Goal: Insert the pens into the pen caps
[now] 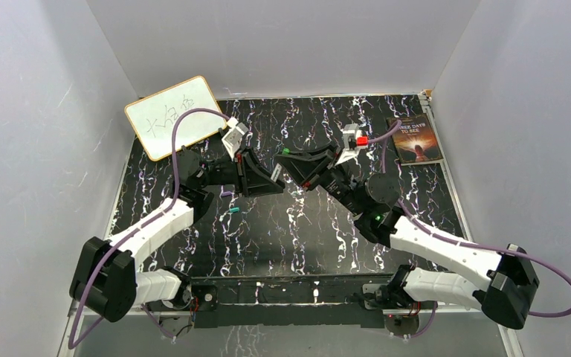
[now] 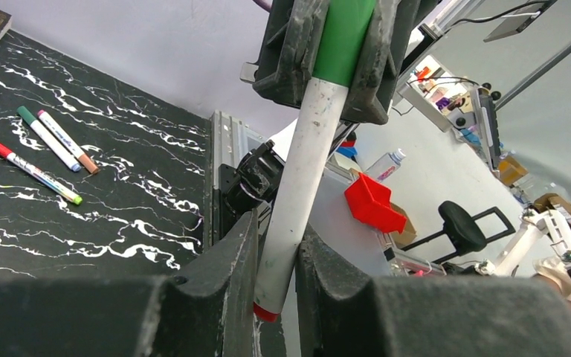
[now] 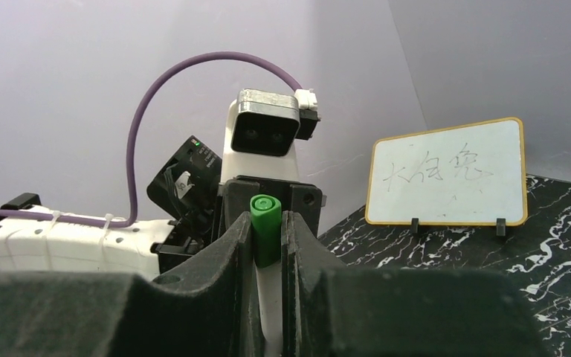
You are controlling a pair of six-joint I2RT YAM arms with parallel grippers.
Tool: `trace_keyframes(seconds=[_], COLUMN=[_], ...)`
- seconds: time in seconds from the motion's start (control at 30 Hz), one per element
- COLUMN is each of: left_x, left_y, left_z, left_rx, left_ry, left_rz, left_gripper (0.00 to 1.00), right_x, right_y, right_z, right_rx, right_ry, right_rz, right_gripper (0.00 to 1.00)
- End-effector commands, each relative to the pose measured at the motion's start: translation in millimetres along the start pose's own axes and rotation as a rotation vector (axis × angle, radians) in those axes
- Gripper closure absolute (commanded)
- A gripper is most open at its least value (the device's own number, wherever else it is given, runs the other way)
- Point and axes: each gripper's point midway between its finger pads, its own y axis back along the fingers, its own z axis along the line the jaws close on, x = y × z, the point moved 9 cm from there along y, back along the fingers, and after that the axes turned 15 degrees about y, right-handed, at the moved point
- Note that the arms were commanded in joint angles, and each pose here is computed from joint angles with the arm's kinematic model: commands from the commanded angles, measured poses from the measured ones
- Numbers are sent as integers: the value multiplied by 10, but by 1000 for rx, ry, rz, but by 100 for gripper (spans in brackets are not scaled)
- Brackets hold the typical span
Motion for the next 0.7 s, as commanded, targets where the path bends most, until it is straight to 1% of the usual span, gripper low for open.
trace_keyframes(seconds=[0.0, 0.03, 0.1, 0.13, 0.17, 0.23, 0.33, 0.53, 0.6, 0.67], left_x=[-679, -656, -616, -598, -583, -547, -461, -193, -98, 22], left_y=[28, 40, 62, 69, 75, 75, 26, -183, -320, -474], left_z=[-104, -84, -45, -23, -2, 54, 171, 564, 722, 916], left_rx=[-152, -171, -201, -215, -226, -243, -279, -412, -474, -542], left_ry=[-85, -81, -79, -74, -67, -44, -4, 91, 109, 128], left_rz=[-474, -473, -470, -466, -462, -457, -437, -369, -332, -271], left_gripper=[100, 100, 100, 100, 100, 100, 100, 100, 100, 100], right_x=[856, 855, 841, 819, 802, 740, 677, 491, 414, 352], right_y=[545, 547, 567, 580, 599, 641, 750, 994, 1099, 1260], right_z=[564, 550, 514, 499, 471, 393, 259, 94, -3, -143], right_rx=[-361, -342, -302, -280, -241, -131, 27, 239, 380, 589], right_ry=[-173, -165, -152, -146, -144, -146, -136, -130, -143, -158], right_rz=[569, 572, 566, 554, 542, 506, 468, 405, 377, 362], right_gripper=[100, 98, 71, 62, 58, 55, 54, 53, 53, 55])
